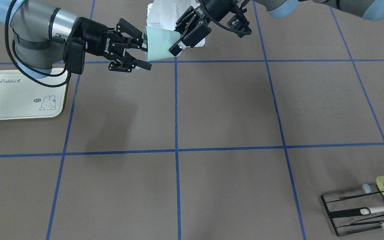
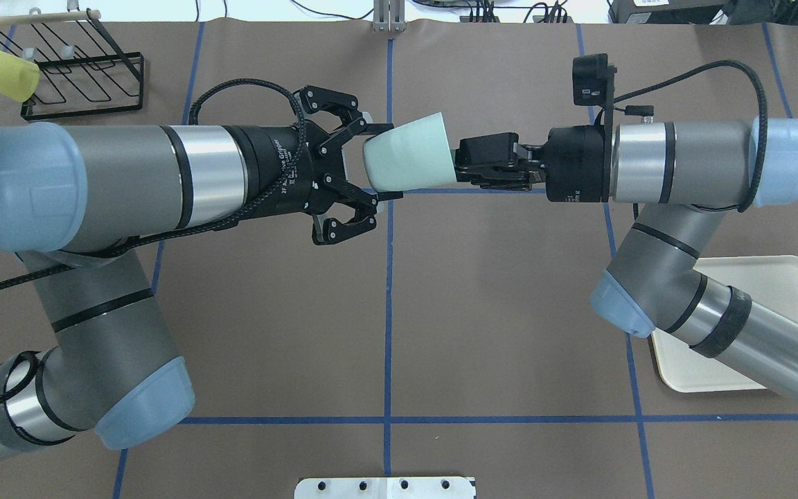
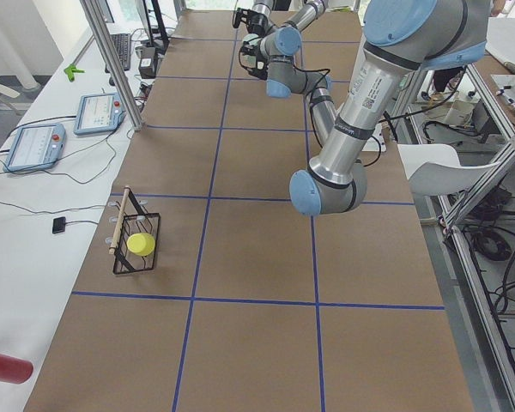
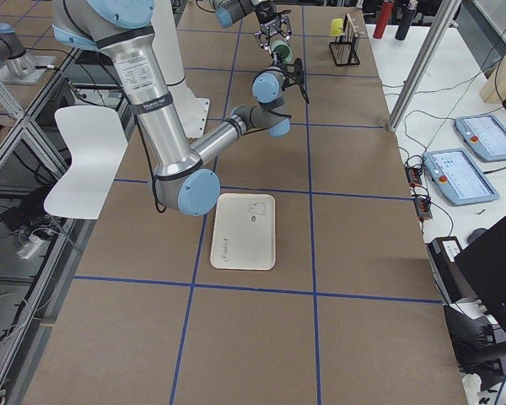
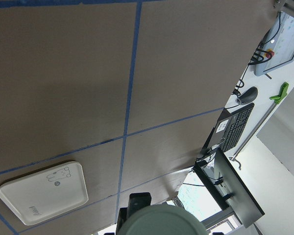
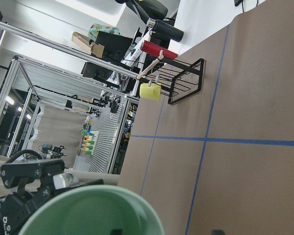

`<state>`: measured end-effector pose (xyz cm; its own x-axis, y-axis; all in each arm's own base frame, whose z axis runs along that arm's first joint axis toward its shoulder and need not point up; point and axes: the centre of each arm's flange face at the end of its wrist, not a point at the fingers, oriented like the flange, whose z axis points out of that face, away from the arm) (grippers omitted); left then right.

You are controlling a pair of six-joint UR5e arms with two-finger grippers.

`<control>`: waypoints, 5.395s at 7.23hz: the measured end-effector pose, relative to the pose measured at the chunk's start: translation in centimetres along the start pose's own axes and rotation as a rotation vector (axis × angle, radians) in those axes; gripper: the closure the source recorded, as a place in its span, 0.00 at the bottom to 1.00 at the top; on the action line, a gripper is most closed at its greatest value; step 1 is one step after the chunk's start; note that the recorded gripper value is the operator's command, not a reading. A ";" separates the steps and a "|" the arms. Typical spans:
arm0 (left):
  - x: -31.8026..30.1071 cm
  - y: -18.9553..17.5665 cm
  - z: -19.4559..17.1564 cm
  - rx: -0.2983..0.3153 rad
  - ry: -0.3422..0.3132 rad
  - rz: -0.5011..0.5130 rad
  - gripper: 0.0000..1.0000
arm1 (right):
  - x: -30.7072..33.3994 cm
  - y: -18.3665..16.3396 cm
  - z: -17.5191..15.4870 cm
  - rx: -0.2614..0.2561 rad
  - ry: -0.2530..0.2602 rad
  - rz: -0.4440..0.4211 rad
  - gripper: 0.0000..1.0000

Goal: Left arm grabs green cup and hands to right arm on tray

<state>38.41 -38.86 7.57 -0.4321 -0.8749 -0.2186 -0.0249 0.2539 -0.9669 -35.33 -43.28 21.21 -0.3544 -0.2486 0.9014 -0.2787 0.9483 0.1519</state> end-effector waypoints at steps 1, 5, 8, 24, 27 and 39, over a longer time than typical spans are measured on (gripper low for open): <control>0.0 0.0 0.0 0.000 0.000 0.000 0.90 | 0.0 0.0 0.0 0.001 0.001 0.000 0.55; 0.0 0.0 0.0 0.001 0.000 0.000 0.90 | -0.2 0.2 0.5 -0.002 -0.006 0.000 0.57; 0.0 0.0 0.0 -0.001 0.000 0.000 0.90 | 0.0 0.2 0.7 -0.002 -0.005 0.003 0.86; 0.1 -0.3 -0.1 0.001 0.002 0.020 0.00 | 0.6 0.3 0.3 0.003 0.005 0.010 1.00; 0.3 -0.4 -0.2 0.004 0.006 0.021 0.00 | 2.4 -0.9 -0.8 0.041 0.049 0.016 1.00; 1.4 -4.4 0.3 0.397 -0.290 0.948 0.00 | 15.8 -13.6 -27.6 -0.057 0.821 -0.241 1.00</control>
<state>38.17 -41.32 11.51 0.1115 -0.4686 -0.8764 0.5268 0.7756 -0.3477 -12.55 -54.63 44.61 0.4737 -0.2434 0.8464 -0.2099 0.9021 0.3769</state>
